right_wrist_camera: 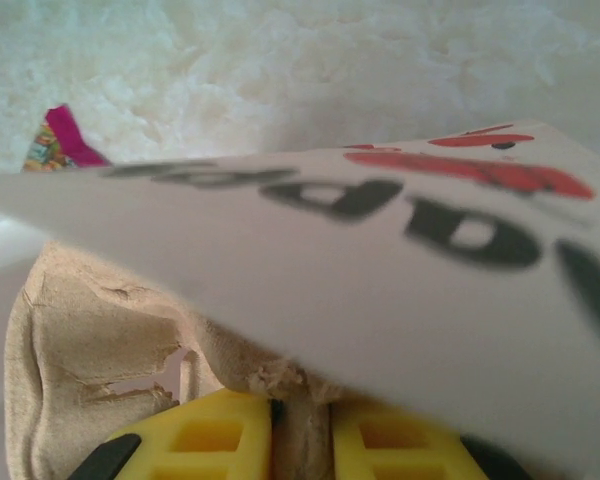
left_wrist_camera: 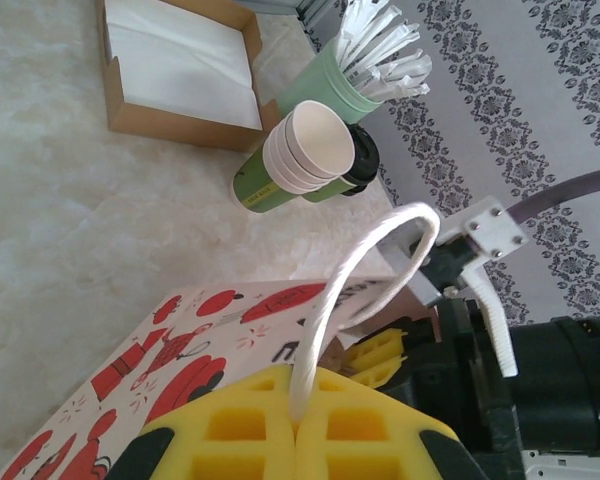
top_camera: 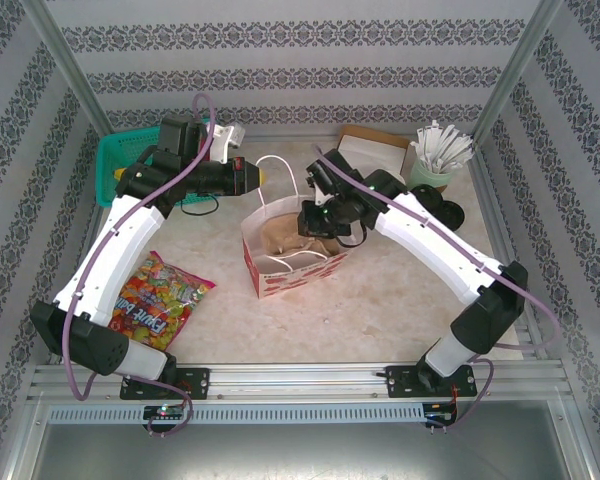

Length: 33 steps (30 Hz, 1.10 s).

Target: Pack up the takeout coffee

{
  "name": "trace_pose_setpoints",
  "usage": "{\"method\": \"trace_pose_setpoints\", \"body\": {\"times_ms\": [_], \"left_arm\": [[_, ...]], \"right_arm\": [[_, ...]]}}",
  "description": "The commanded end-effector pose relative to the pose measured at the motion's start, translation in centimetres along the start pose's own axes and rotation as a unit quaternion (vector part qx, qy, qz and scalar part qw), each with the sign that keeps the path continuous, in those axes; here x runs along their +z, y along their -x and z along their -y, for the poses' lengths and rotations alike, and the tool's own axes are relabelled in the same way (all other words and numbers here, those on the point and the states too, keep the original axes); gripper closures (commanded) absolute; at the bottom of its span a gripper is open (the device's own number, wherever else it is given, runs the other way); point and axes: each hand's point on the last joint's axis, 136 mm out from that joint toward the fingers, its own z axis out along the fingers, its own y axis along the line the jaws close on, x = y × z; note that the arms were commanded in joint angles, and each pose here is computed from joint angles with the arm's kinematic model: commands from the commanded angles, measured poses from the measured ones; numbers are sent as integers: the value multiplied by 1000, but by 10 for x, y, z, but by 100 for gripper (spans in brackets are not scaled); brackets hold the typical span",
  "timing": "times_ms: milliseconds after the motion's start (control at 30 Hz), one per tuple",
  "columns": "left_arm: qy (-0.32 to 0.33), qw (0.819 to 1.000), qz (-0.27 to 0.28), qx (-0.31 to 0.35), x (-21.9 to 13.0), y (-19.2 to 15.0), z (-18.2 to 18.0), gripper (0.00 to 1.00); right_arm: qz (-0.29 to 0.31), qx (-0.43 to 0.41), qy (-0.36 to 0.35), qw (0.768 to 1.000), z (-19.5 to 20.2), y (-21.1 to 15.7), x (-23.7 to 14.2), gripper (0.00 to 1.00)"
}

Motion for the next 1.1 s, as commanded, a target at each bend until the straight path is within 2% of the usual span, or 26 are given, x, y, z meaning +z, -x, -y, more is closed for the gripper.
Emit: {"method": "trace_pose_setpoints", "body": {"times_ms": [0,133,267,367,533,600,667,833,1067], "left_arm": [[-15,1000,-5,-2,9,2,1,97],[-5,1000,-9,-11,15,4,-5,97],[1,1000,-9,-15,16,7,-7,90],[18,1000,-5,-18,15,8,-13,89],[76,996,1,-44,16,10,-34,100],[102,993,9,-56,13,12,-43,100],[108,992,16,-58,13,15,-45,100],[57,997,35,-33,13,22,-26,100],[51,997,58,-11,13,29,-25,100]], "right_arm": [[13,-22,-44,999,9,3,6,82],[23,-39,-57,997,7,4,9,82],[29,-58,-68,996,6,4,10,82],[46,-84,-77,992,3,7,7,82],[77,-139,-79,984,-6,11,-2,82],[80,-155,-74,982,-9,10,-4,82],[69,-161,-71,982,-9,6,0,81],[5,-165,-65,984,-7,-14,16,83],[-50,-186,-58,980,-4,-31,28,84]]}}
